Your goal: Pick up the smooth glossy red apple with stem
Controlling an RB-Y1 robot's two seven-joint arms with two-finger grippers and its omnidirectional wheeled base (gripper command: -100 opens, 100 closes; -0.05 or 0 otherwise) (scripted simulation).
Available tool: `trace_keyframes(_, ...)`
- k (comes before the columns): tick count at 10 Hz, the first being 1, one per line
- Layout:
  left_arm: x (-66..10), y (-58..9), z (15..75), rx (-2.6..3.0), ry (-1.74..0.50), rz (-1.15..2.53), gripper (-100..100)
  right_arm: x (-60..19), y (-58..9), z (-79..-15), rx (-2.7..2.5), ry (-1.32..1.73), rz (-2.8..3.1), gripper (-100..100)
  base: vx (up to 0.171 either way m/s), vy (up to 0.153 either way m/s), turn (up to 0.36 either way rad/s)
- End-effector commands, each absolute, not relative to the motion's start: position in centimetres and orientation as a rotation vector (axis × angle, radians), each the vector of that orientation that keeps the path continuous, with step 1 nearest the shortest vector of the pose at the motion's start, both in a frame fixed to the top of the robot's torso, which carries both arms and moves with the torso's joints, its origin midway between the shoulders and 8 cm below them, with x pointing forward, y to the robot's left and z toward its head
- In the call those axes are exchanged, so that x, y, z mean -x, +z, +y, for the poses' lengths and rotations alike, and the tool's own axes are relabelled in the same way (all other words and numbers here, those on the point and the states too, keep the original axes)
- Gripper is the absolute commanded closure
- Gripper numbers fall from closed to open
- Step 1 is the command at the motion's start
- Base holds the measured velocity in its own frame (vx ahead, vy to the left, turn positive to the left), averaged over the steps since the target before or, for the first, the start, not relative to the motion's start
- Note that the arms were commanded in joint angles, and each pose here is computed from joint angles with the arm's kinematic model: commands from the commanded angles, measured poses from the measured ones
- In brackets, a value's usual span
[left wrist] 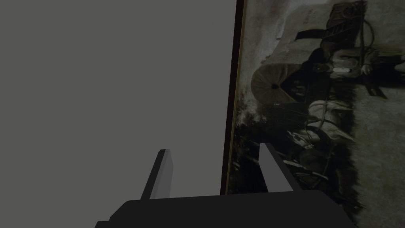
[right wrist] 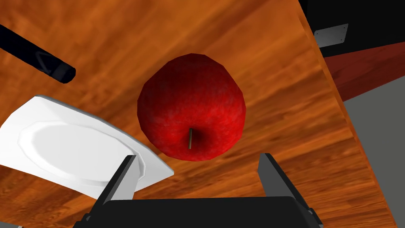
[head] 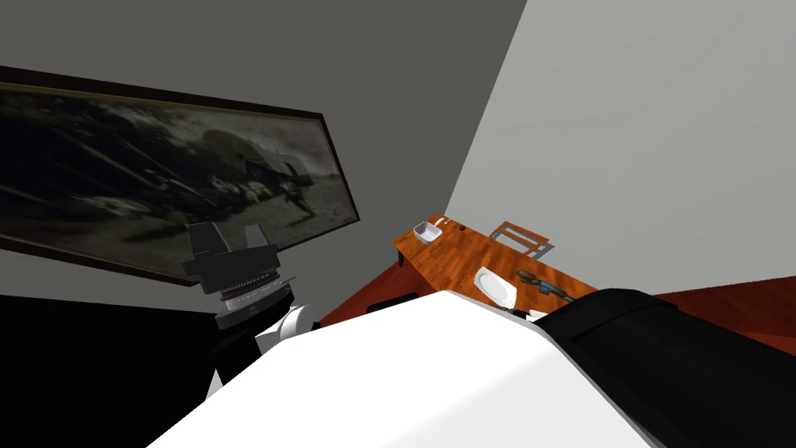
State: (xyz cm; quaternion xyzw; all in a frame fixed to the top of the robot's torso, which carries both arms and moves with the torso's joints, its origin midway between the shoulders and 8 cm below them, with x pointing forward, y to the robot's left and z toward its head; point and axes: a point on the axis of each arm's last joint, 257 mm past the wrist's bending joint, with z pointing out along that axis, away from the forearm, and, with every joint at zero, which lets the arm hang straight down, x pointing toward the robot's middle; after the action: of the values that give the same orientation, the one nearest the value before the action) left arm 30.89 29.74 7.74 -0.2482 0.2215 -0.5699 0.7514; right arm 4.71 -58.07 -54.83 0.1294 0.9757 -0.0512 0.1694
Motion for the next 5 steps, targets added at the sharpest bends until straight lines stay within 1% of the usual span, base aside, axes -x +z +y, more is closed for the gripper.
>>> trace_keyframes(1,-30.9,7.7,29.7,0.542,-1.245,0.484,0,-4.6,-55.0,-57.5,-0.407,-0.145,2.772,-100,-0.070,-0.039,0.102)
trace_keyframes(3,-30.9,7.7,29.7,0.542,-1.245,0.484,0,-3.8,-55.3,-56.5,-0.458,-0.144,2.782,-100,-0.075,-0.028,0.145)
trace_keyframes(4,-30.9,7.7,29.7,0.542,-1.245,0.484,0,-2.8,-55.5,-55.5,-0.483,-0.146,2.803,-100,-0.071,-0.031,0.203)
trace_keyframes(5,-30.9,7.7,29.7,0.542,-1.245,0.484,0,-3.0,-55.6,-55.3,-0.511,-0.140,2.797,-100,-0.059,-0.040,0.097)
